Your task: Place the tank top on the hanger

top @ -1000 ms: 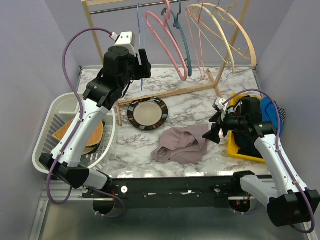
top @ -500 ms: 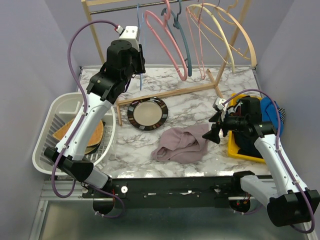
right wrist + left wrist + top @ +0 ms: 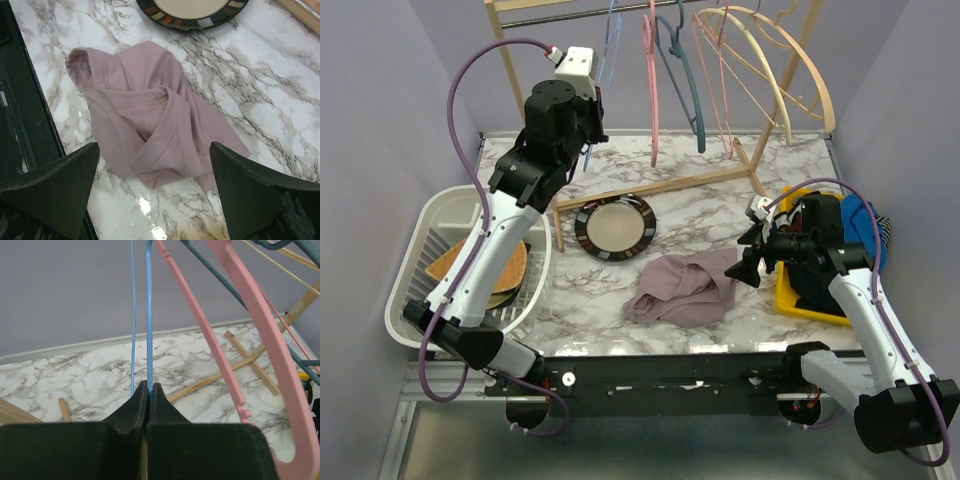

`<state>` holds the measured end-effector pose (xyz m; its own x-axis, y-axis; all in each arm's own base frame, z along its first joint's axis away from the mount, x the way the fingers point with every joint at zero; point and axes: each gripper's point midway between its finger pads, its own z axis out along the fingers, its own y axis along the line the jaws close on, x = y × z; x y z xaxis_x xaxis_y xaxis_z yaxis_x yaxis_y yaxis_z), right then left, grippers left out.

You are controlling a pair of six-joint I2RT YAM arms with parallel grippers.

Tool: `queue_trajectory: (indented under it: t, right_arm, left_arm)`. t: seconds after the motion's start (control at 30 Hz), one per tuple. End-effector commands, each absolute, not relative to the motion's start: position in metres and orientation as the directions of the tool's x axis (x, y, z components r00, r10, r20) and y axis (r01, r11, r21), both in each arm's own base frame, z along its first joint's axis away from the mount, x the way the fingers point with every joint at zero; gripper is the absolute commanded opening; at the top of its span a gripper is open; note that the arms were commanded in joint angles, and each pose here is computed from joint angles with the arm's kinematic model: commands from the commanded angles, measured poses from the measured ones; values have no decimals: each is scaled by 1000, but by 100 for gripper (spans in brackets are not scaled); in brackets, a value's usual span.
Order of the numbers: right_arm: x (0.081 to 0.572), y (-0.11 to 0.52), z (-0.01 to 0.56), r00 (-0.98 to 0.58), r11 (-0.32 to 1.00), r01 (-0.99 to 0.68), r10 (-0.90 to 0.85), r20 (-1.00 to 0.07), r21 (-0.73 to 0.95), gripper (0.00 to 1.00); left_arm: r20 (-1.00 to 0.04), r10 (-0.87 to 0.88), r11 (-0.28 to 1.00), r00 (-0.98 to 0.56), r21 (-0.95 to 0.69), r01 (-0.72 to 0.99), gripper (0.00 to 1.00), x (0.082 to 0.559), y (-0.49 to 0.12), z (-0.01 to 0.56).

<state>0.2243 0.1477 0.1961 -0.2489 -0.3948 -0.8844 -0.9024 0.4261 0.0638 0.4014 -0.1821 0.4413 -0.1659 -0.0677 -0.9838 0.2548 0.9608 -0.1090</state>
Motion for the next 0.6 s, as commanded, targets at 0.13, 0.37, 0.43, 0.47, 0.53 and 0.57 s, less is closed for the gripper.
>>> queue_trajectory:
  t: [0.13, 0.37, 0.43, 0.47, 0.53, 0.57]
  right_arm:
    - [219, 148, 192, -263, 414, -906, -393, -881, 85, 100]
    - [218, 148, 191, -264, 412, -907, -393, -881, 88, 100]
    - [218, 148, 192, -262, 411, -907, -394, -881, 86, 100]
    - [218, 148, 192, -261, 411, -908, -395, -881, 85, 100]
    - [217, 148, 190, -264, 408, -909, -395, -880, 90, 100]
    - [218, 148, 191, -262, 409, -908, -395, -881, 87, 100]
  left_arm:
    - [-992, -124, 958, -13, -123, 260, 0, 382, -167, 485]
    - [-992, -125, 941, -26, -127, 314, 0, 364, -168, 480]
    - [-991, -133, 937, -25, -134, 322, 0, 359, -167, 479]
    - [-990, -136, 936, -29, -138, 323, 0, 354, -165, 475]
    - [-989, -147, 931, -28, -148, 333, 0, 347, -164, 474]
    - [-988, -149, 930, -33, -152, 336, 0, 341, -162, 469]
